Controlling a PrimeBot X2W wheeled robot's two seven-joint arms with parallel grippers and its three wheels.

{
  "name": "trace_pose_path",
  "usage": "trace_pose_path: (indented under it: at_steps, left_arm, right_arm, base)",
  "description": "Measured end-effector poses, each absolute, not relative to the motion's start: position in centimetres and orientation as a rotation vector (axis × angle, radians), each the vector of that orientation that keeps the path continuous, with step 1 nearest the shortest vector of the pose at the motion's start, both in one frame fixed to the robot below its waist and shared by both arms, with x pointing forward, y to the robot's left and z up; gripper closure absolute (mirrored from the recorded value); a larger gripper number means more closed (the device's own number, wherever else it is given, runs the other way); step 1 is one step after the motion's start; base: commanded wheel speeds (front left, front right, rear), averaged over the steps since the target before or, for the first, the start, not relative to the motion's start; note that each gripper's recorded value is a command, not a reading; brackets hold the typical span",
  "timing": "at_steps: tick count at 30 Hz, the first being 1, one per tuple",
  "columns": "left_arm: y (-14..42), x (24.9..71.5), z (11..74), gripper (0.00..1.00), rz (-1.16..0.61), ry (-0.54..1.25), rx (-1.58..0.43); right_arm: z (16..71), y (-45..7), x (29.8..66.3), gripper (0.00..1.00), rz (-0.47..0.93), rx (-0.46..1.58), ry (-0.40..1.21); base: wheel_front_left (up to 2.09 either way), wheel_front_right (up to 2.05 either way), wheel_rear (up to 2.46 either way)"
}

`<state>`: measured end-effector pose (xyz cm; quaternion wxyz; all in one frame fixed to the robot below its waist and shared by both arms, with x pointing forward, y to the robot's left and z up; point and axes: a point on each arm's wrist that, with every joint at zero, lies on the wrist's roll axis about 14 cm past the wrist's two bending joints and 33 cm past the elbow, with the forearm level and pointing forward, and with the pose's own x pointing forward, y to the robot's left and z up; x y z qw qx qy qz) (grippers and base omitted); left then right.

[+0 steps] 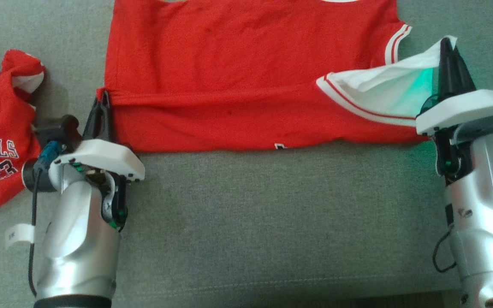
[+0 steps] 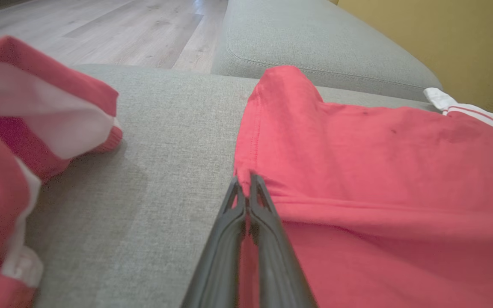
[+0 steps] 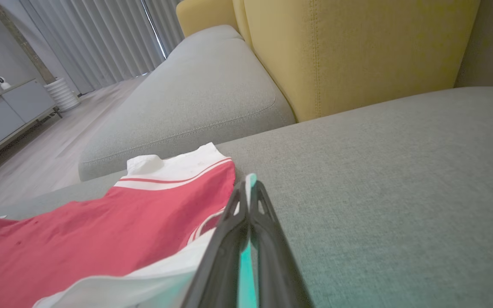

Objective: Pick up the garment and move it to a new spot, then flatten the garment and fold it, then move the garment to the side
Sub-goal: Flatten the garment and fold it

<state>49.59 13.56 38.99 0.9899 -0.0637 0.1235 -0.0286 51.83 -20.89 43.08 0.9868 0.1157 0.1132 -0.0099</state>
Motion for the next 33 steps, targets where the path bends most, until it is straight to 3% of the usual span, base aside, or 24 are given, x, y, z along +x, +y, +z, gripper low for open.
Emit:
trace_pose_path:
  at_steps: [4,5,6,7,8,16,27,33]
  left_arm:
    - [13.9,50.0,39.1,1.0,-0.05,0.239,-0.122]
    - [13.9,49.9,39.0,0.87,-0.048,0.241,-0.122]
    - [14.0,49.9,38.9,0.44,-0.046,0.247,-0.121]
    - [14.0,49.8,38.7,0.0,-0.045,0.252,-0.12]
    - [14.0,49.7,38.7,0.0,-0.047,0.253,-0.119]
    - [13.8,48.2,39.0,0.0,-0.031,0.25,-0.148]
    - [13.3,43.8,36.9,0.0,-0.017,0.326,-0.174]
    - [12.7,43.5,36.7,0.0,-0.031,0.336,-0.171]
  right_arm:
    - [43.1,-20.8,52.8,1.0,-0.021,0.227,0.204]
    - [43.2,-20.7,53.0,1.0,-0.021,0.224,0.197]
    - [43.2,-20.7,53.1,0.95,-0.02,0.221,0.193]
    - [43.2,-20.6,53.3,0.21,-0.022,0.224,0.191]
    - [43.2,-20.6,53.4,0.0,-0.023,0.23,0.185]
    - [44.2,-19.8,53.1,0.0,-0.005,0.247,0.129]
    - [39.4,-20.2,46.4,0.0,-0.037,0.289,0.253]
    - [37.9,-20.0,44.8,0.0,-0.037,0.298,0.31]
  base:
    - [0.0,0.0,0.0]
    - [0.0,0.0,0.0]
    - [0.0,0.0,0.0]
    - [0.0,0.0,0.0]
    - [0.0,0.0,0.0]
    - [0.0,0.0,0.0]
    - [0.0,0.0,0.0]
    - [0.0,0.0,0.0]
